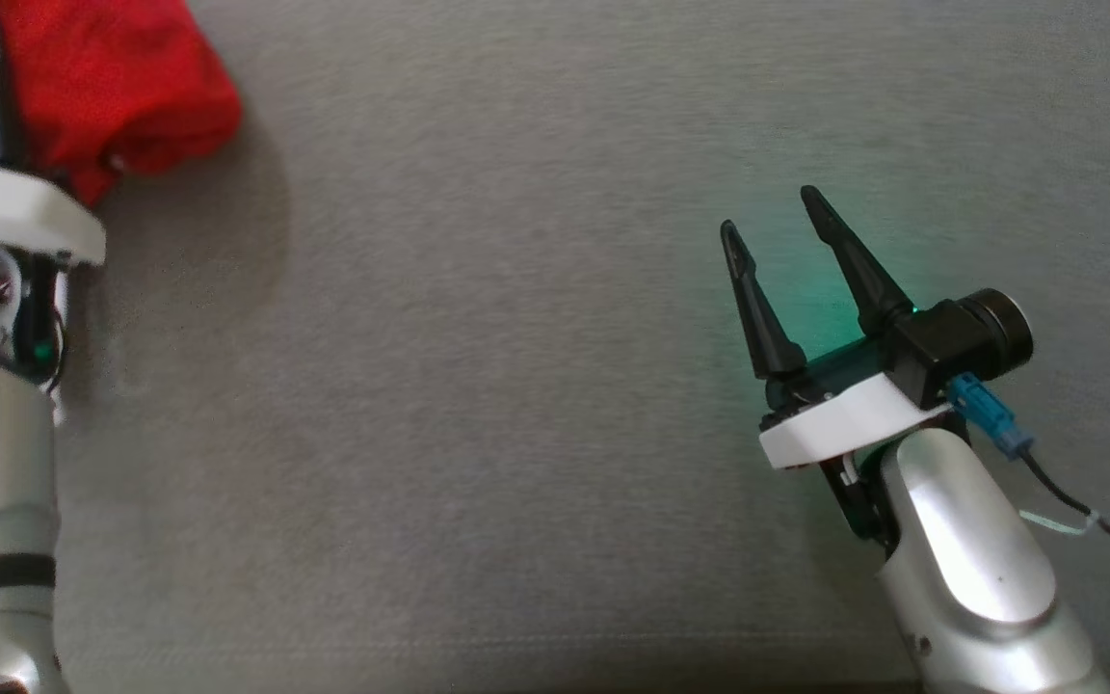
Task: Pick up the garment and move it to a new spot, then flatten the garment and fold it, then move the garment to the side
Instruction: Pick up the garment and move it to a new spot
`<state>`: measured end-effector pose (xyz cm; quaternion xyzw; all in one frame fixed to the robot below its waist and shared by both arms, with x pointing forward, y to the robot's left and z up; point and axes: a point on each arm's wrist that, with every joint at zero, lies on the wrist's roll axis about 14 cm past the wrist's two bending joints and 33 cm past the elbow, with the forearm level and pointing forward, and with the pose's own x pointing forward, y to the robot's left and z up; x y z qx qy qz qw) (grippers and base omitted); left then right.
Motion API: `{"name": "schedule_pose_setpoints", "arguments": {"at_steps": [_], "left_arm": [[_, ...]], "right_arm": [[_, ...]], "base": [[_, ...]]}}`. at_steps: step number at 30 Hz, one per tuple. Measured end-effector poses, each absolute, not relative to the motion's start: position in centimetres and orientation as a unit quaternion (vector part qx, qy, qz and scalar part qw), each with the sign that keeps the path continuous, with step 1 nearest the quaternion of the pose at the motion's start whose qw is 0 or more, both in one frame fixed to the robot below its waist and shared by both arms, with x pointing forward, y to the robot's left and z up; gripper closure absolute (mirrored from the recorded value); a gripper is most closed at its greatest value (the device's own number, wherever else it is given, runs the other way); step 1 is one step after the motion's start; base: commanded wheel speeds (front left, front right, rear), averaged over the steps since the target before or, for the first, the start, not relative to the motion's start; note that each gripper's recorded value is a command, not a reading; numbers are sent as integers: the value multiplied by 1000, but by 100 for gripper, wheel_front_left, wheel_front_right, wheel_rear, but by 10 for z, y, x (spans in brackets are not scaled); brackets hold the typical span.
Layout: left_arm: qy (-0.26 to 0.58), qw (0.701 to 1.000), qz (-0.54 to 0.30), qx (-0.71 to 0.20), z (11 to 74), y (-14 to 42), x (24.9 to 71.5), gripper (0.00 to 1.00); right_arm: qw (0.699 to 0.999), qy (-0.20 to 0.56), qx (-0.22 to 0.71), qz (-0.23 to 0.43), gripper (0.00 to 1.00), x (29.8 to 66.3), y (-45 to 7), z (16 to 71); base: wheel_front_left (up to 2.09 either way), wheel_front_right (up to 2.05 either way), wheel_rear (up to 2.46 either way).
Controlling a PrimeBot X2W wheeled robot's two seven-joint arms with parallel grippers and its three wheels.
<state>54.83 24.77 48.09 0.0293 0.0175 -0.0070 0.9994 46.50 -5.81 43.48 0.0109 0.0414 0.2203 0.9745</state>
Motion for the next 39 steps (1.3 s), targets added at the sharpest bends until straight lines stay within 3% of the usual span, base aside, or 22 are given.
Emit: {"name": "schedule_pose_setpoints", "arguments": {"at_steps": [10,17,27,28,29,30,39], "left_arm": [[-81,977,-196,3,540,76,576,100],[-78,938,-333,-50,542,-53,545,100],[-33,894,-436,-97,520,-141,496,100],[-25,893,-438,-96,515,-142,493,72],[-17,894,-438,-94,509,-141,491,22],[-10,896,-433,-92,503,-138,489,0],[50,960,-263,-85,455,-30,481,0]], "right_arm": [[989,17,20,144,0,445,-116,467],[996,9,22,87,0,423,-155,480],[999,10,22,34,0,405,-190,484],[999,12,22,32,0,403,-191,482],[999,15,24,30,0,401,-191,481],[999,16,25,30,0,401,-191,480],[997,1,36,62,0,412,-167,486]], "base": [[0,0,0],[0,0,0],[0,0,0],[0,0,0],[0,0,0],[0,0,0],[0,0,0]]}}
